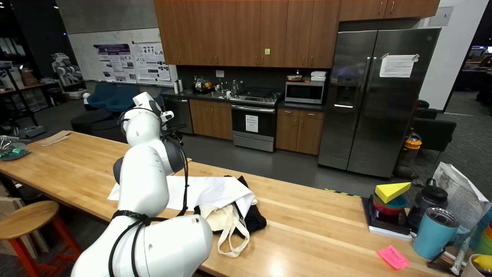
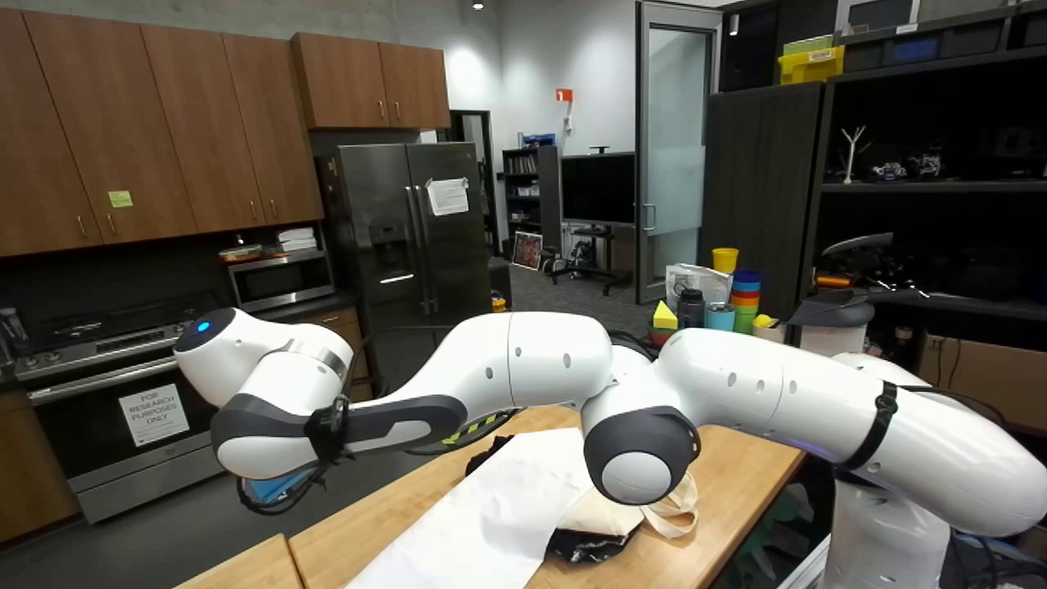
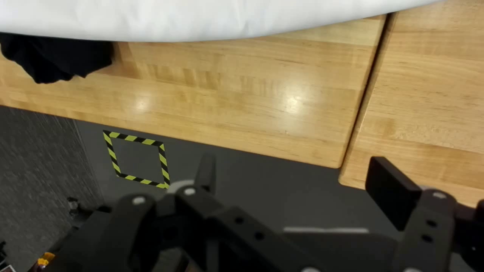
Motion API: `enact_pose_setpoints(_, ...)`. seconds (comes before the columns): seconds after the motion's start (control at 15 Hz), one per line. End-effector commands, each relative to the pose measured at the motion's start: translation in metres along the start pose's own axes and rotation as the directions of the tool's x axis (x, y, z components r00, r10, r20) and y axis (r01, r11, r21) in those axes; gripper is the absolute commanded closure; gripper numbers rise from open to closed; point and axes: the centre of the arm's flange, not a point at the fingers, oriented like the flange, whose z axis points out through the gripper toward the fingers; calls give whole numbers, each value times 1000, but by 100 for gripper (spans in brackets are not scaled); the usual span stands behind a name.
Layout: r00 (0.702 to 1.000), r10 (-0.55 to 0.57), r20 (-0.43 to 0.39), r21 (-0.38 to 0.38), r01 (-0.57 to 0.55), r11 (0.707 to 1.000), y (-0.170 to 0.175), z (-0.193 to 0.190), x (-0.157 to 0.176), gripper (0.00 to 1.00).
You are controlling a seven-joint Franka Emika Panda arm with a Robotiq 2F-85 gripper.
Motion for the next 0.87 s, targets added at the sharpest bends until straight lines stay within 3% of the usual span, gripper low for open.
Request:
enact_pose_setpoints(0.0, 991, -118, -66, -40, 115, 993, 24, -18, -34, 0)
enact_pose_setpoints(0.27, 938, -325, -121, -153, 305, 940, 13, -40, -40, 0)
enact_pose_setpoints(0.6, 813, -551, -188, -275, 495, 824, 5, -47, -45, 0)
enact_pose_setpoints(0.67, 863, -481, -155, -235, 440, 867, -26, -47, -19, 0)
enact_pose_setpoints(0.8, 836, -523, -167, -254, 476, 842, -28, -50, -18, 0)
